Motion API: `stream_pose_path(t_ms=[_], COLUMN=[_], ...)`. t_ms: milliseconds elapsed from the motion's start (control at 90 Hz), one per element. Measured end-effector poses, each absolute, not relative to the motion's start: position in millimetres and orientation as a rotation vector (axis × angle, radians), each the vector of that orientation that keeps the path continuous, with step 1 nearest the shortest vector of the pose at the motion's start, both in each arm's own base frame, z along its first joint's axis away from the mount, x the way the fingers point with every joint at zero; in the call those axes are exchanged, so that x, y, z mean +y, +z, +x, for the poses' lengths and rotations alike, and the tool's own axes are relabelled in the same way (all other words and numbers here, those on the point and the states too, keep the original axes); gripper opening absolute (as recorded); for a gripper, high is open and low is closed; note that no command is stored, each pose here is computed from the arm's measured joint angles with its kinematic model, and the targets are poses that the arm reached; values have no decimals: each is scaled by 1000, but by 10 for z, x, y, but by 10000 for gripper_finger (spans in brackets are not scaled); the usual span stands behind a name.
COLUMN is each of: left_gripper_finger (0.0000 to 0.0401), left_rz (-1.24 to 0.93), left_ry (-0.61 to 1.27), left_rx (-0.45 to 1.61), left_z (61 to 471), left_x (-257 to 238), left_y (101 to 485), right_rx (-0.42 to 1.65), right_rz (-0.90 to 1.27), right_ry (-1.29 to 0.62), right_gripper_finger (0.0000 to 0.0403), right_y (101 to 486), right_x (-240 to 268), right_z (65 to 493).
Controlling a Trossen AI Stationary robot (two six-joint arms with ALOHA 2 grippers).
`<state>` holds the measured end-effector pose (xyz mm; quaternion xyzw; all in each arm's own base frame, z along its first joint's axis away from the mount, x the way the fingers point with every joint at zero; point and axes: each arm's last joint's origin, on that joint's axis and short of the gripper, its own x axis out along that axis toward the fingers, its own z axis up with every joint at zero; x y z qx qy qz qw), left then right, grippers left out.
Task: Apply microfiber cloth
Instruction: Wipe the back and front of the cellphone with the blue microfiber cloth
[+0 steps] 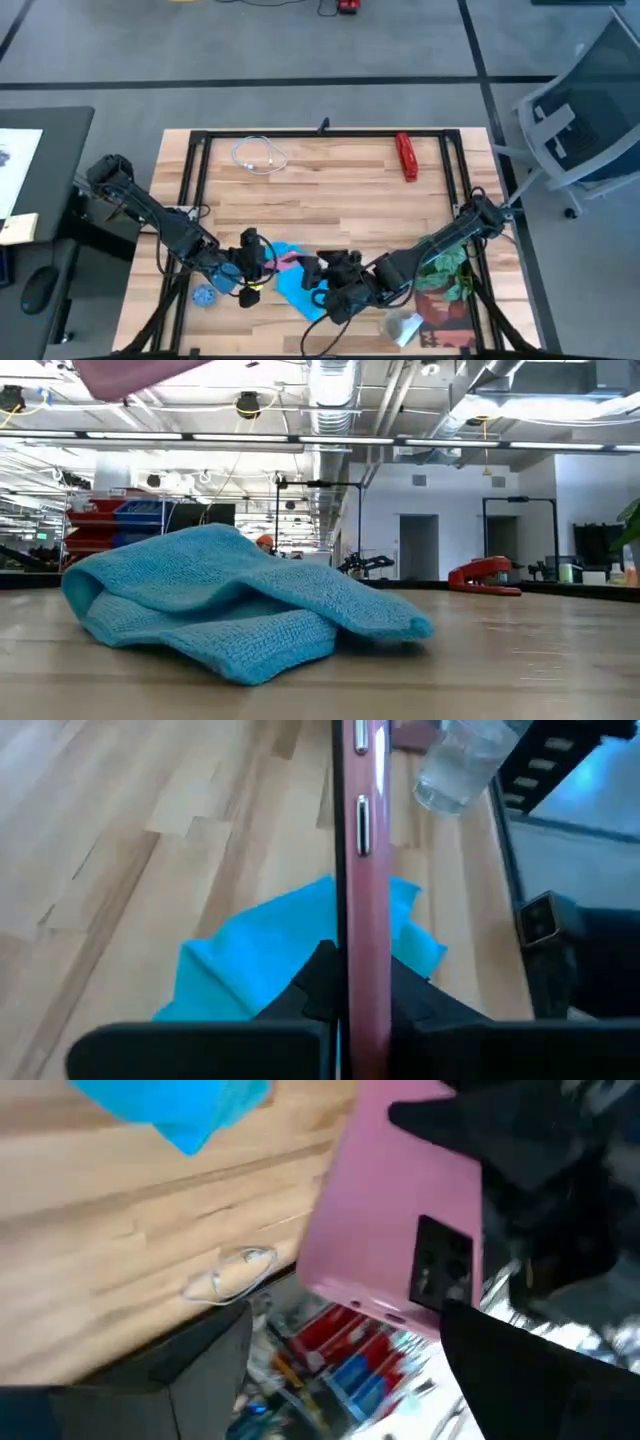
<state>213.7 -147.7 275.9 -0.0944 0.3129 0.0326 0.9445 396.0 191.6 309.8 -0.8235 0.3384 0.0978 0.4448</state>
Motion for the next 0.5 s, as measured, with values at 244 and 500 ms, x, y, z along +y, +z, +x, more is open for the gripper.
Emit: stream_pose_path(t_ms=[244,500], left_gripper_finger=[7,7], left_rz=[-194,-220], left_ry=[66,-1], left_rx=[645,694], left_z=[2141,2181], left_x=[-1463,-1422], left_y=[2759,2750], right_rx=[771,681], right_rz=[-2082,-2117], right_ry=[282,272], right_gripper_finger=[302,301], right_y=[3081,2888], right_x=[1854,1820], right_z=[4100,4387])
